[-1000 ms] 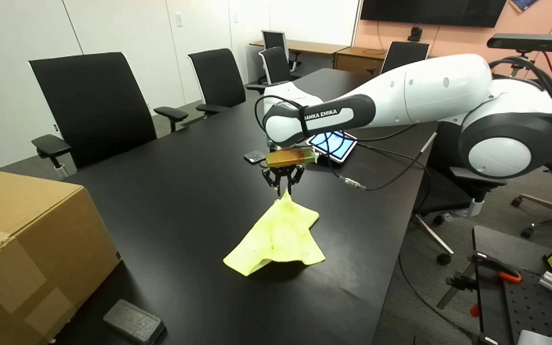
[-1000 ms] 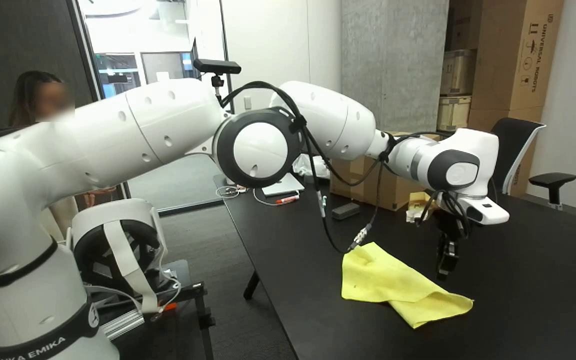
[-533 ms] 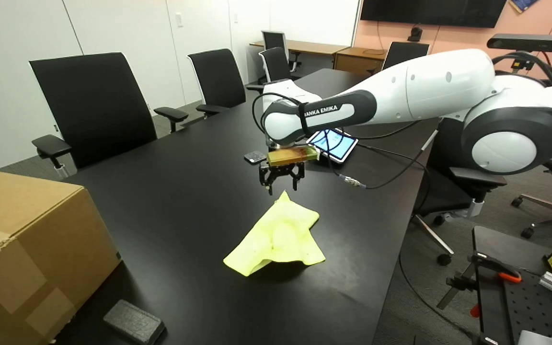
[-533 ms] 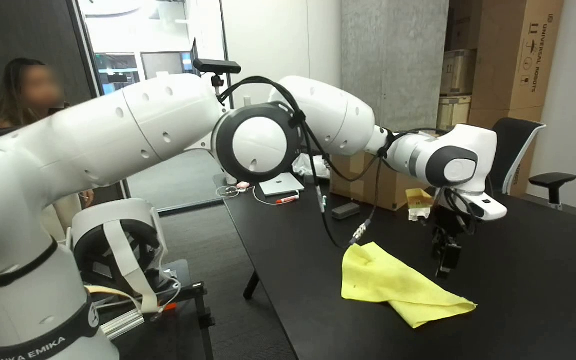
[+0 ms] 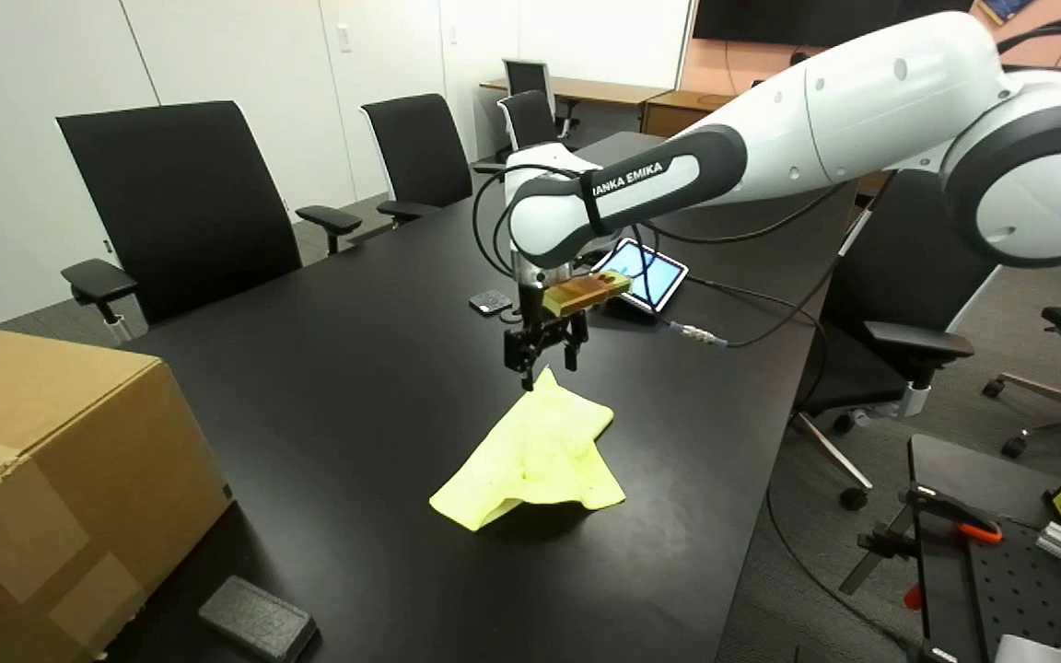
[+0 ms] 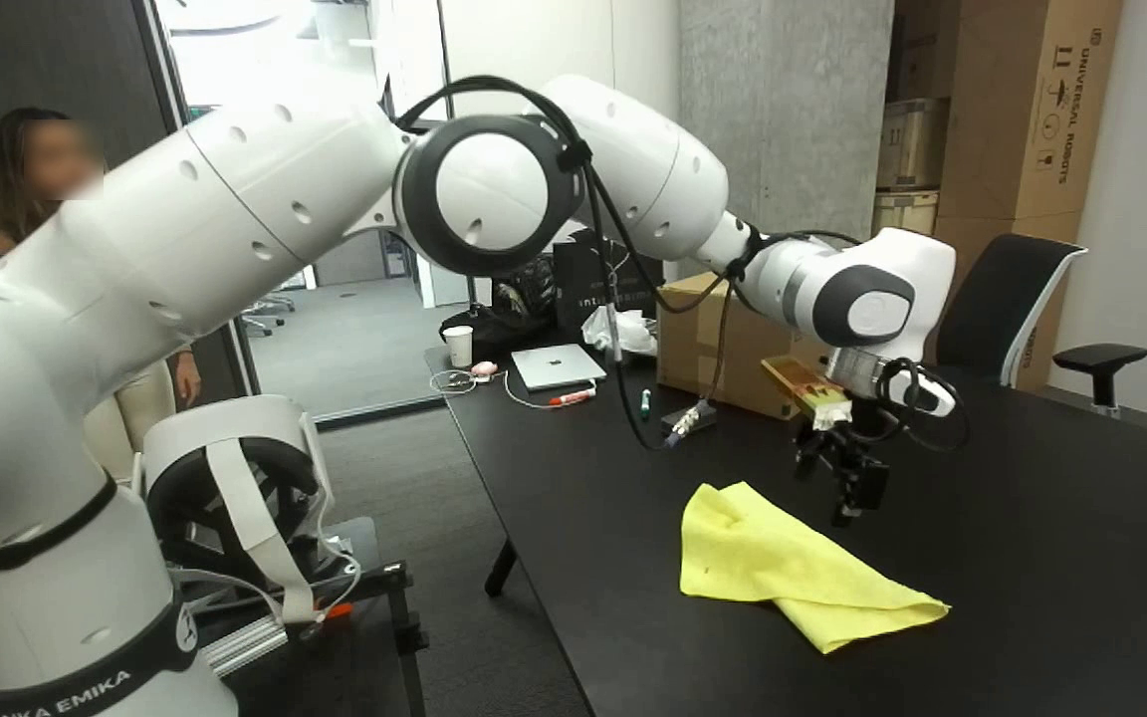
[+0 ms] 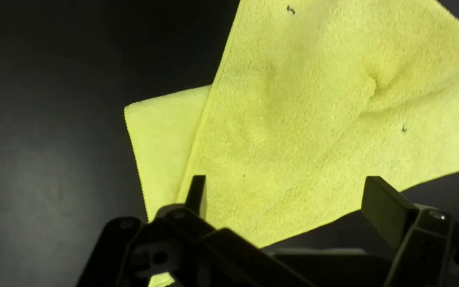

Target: Fold the towel in half

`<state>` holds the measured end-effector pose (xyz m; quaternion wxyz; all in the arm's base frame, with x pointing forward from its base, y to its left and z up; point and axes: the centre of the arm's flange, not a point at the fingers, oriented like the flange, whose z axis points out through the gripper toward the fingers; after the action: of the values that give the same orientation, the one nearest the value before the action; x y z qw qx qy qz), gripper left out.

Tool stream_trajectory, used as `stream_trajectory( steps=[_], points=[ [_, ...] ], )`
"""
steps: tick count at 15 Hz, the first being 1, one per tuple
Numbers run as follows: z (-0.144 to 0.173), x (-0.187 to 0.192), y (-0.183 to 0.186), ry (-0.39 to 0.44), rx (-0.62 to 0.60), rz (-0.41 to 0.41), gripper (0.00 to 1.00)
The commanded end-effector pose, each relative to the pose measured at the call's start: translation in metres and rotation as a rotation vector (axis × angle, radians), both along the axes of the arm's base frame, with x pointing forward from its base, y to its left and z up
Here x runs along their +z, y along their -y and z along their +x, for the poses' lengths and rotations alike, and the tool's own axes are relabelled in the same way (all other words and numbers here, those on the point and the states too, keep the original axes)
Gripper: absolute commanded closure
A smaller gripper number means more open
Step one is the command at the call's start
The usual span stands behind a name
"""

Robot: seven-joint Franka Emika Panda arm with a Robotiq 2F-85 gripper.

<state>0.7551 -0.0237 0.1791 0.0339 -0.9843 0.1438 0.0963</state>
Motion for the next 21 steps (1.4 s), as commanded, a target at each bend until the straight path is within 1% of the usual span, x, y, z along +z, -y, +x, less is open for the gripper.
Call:
stream_trajectory(
  steps=[1, 5, 8, 14, 16, 19, 21],
  points=[
    [-0.076, 0.011, -0.029, -0.002, 0.162, 0.049, 0.00],
    [-0.105, 0.001, -0.060, -0.008, 0.242, 0.079, 0.00],
    [-0.131, -0.015, -0.074, -0.016, 0.302, 0.079, 0.00],
    [-0.196, -0.047, -0.078, -0.024, 0.405, 0.061, 0.00],
    [-0.218, -0.049, -0.076, -0.004, 0.432, 0.057, 0.00],
    [-0.234, -0.053, -0.075, 0.044, 0.477, 0.044, 0.00],
    [-0.239, -0.054, -0.078, 0.089, 0.485, 0.045, 0.00]
  ],
)
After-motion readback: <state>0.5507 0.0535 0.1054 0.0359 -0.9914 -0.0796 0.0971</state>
